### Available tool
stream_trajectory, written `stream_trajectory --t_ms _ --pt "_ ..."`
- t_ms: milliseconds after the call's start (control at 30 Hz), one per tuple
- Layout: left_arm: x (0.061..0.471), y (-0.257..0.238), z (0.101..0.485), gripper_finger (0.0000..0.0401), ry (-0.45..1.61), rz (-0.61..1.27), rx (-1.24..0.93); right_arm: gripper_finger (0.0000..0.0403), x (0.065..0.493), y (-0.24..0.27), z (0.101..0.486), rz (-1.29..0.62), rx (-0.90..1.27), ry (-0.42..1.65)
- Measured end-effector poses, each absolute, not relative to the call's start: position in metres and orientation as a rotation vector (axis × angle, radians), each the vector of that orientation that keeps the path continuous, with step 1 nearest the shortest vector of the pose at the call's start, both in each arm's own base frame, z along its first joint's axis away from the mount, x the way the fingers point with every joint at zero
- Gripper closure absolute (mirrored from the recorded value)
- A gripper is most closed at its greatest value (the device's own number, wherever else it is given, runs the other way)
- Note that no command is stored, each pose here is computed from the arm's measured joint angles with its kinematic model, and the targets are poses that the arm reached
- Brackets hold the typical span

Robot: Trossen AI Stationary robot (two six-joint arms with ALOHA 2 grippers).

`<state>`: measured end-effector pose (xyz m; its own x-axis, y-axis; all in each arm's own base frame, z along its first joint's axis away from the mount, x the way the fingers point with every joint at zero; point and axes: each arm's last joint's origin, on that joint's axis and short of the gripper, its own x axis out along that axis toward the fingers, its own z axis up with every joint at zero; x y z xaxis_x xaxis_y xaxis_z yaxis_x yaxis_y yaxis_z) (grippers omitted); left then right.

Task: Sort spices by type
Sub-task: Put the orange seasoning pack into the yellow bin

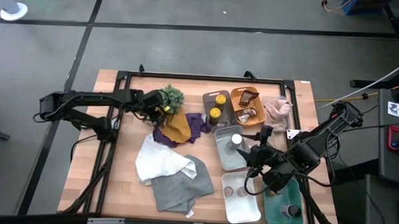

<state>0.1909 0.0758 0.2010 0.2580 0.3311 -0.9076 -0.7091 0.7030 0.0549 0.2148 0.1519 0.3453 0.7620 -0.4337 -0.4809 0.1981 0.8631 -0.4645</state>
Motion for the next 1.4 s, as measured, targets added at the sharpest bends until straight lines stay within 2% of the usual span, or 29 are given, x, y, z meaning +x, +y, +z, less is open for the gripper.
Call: stream_trajectory --t_ms 200,800,967,1233,1400 --pt "0.187 0.078 0.192 0.0223 1.159 0.797 -0.471 0.0134 0.215 0.152 0.345 -0.337 -0.397 0.626" --pt "0.170 0.072 0.141 0.0227 1.090 0.856 -0.542 0.0134 0.215 0.152 0.345 -0.337 -0.397 0.626" --pt "0.168 0.071 0.138 0.0274 1.104 0.846 -0.553 0.0134 0.215 0.152 0.345 -0.338 -0.394 0.625" --pt "0.166 0.070 0.137 0.0384 1.133 0.815 -0.529 0.0134 0.215 0.152 0.345 -0.338 -0.394 0.624" --pt "0.166 0.069 0.139 0.0392 1.125 0.799 -0.523 0.0134 0.215 0.152 0.345 -0.338 -0.394 0.625"
